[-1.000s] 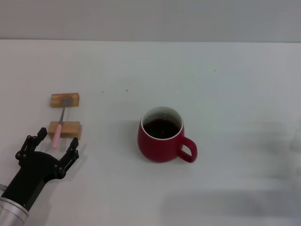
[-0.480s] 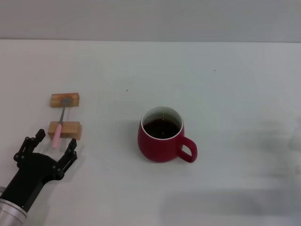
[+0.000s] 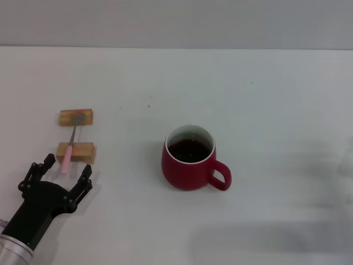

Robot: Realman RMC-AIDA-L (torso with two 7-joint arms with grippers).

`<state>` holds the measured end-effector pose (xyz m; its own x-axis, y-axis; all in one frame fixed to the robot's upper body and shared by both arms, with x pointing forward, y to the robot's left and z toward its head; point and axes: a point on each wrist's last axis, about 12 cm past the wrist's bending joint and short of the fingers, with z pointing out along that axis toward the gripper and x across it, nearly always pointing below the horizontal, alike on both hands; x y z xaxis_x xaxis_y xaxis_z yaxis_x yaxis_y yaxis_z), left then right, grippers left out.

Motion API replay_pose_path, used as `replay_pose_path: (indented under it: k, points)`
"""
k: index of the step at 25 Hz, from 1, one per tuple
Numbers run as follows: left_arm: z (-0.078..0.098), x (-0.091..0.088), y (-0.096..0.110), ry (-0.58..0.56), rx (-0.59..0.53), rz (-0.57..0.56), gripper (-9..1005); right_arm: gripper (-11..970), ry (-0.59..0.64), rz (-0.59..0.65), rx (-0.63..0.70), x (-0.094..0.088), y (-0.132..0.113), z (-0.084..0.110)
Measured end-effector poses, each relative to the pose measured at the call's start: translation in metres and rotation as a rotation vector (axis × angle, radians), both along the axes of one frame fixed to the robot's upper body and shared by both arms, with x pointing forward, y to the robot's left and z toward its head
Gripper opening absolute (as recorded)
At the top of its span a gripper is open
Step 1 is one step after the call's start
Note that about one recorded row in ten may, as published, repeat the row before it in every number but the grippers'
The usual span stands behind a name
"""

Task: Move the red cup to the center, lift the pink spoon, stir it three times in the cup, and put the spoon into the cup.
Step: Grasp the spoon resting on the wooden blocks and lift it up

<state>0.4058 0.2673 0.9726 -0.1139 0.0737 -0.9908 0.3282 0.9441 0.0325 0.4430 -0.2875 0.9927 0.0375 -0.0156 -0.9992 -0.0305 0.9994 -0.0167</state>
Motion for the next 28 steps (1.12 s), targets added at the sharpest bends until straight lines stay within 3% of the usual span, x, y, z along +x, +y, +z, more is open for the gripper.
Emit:
replay_pose_path:
  k: [25,28]
  points:
    - [0.0003,0.0029,-0.0004,0.001,0.003,-0.003,829,0,-0.002,-0.003,0.003,-0.0017,0.0000,0.0000]
    - [0.0004,0.0031,-0.0003,0.001,0.003,-0.004,765,0,-0.007,-0.003,0.003,-0.0019,-0.0002,0.0005]
